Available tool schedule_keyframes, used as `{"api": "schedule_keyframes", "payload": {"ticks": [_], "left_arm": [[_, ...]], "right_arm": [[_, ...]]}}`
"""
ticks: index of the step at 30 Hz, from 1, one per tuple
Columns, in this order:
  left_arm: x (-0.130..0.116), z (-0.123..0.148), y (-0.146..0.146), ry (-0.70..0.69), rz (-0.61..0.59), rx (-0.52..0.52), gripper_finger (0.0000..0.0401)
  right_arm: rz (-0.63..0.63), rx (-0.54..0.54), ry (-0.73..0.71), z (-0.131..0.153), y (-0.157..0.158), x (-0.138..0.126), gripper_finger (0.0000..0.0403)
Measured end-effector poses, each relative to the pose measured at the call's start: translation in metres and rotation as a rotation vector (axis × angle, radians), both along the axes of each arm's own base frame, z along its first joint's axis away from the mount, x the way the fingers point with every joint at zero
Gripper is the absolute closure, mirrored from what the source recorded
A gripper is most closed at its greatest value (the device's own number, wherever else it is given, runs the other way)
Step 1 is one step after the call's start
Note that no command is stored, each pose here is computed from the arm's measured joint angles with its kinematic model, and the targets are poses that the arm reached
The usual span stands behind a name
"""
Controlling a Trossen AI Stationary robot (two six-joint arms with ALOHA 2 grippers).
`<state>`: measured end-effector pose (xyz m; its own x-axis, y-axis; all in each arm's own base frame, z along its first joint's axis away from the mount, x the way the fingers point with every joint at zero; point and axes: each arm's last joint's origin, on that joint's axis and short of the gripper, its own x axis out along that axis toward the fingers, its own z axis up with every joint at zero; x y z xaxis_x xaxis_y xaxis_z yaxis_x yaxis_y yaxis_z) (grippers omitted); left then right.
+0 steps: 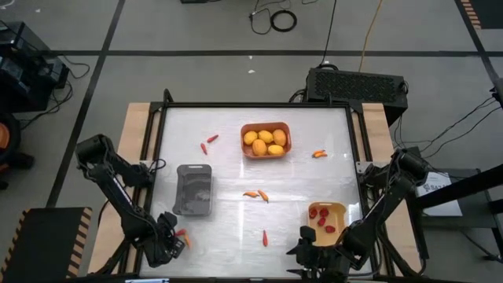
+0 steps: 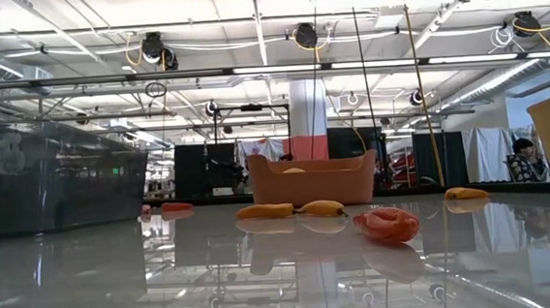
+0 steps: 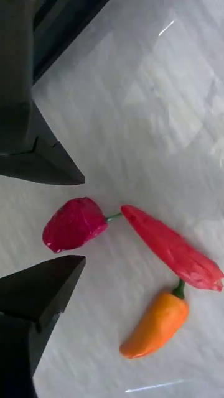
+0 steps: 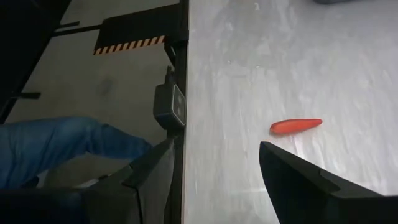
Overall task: Sort produce into baskets
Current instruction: Put the red chili pepper into the yellow bin
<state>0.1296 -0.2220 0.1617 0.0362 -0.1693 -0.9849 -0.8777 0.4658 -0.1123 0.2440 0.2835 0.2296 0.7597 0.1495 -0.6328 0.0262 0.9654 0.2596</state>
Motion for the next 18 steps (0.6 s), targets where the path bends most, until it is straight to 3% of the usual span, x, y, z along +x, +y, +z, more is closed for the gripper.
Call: {"api": "schedule_keyframes", "payload": {"ticks": [11,18], "left_arm": [[0.0032,-0.0096,-0.0054,0.0,-0.004,0.001,0.02],[0.0043,-0.0092,-0.0071,-0.016,-0.03,-0.017,0.0261]], "right_arm": [[0.009,-0.017,-0.001,-0.0001,-0.0003,-0.0001,0.0177],[0.003,-0.096,0.035,-0.0046,-0.0052,-0.0032,0.0177]]}}
